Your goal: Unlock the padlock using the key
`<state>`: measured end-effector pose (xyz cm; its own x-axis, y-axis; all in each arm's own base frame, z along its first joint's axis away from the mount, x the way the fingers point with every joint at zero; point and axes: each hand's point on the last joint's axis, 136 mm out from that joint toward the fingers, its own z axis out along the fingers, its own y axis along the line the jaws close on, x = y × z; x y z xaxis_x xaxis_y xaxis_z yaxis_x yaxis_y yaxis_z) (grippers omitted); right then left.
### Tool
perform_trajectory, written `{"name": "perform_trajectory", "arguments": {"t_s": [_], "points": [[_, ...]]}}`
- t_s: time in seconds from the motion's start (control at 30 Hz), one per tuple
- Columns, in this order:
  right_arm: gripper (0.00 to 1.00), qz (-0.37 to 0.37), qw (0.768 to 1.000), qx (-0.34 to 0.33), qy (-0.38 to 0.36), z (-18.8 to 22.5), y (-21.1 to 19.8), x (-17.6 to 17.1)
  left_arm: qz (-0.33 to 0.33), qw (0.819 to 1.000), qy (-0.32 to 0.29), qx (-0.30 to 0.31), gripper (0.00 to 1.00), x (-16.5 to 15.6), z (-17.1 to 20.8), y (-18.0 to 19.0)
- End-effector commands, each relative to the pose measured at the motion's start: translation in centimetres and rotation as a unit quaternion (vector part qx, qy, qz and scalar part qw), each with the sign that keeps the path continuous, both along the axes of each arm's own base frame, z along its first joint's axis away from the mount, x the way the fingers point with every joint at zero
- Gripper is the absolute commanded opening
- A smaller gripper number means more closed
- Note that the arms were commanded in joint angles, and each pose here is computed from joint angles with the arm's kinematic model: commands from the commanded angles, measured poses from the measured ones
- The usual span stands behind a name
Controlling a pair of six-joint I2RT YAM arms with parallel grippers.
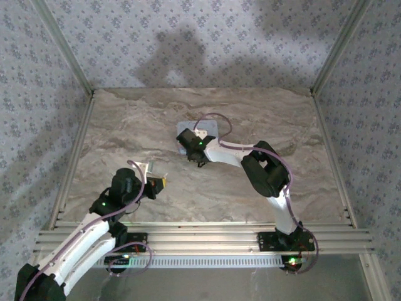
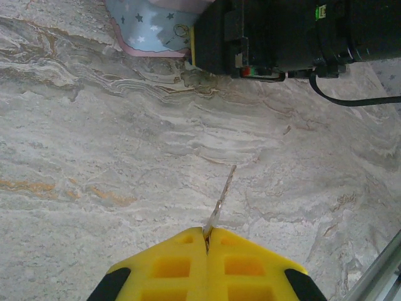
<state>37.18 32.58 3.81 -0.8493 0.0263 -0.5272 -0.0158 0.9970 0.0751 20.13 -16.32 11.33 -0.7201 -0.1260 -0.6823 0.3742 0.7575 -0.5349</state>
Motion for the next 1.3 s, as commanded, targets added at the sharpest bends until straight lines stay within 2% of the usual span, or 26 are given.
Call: {"name": "perform_trajectory", "arguments": {"t_s": [0.0, 0.23, 0.5, 0.63, 0.8, 1.13, 1.27], "points": [[0.12, -0.005, 1.0, -0.01, 0.0, 0.0, -0.2, 0.4, -0.008, 1.0, 0.002, 0.001, 0.0, -0.4, -0.2, 0.0], [0.0, 0.023, 0.999, 0.019, 0.032, 1.6, 0.4, -0.7, -0.018, 1.0, -0.01, -0.002, 0.0, -0.3, 0.3, -0.3], [0.0, 0.071, 0.983, 0.105, 0.131, 4.5, 1.1, -4.2, -0.058, 0.997, -0.038, -0.031, 0.0, 0.3, 1.6, -2.1], [0.0, 0.099, 0.967, 0.161, 0.173, 6.4, 1.8, -5.6, -0.104, 0.99, -0.071, -0.06, 0.0, 0.5, 3.1, -3.9], [0.0, 0.117, 0.941, 0.231, 0.218, 8.4, 2.8, -6.8, -0.111, 0.988, -0.093, -0.046, 0.0, 1.5, 3.1, -4.4], [0.0, 0.146, 0.904, 0.309, 0.257, 11.7, 4.3, -8.2, -0.145, 0.986, -0.069, -0.039, 0.0, 3.4, 1.3, -6.4], [0.0, 0.152, 0.884, 0.345, 0.275, 12.6, 4.7, -8.7, -0.142, 0.986, -0.079, -0.03, 0.0, 4.2, 0.6, -6.5]]}}
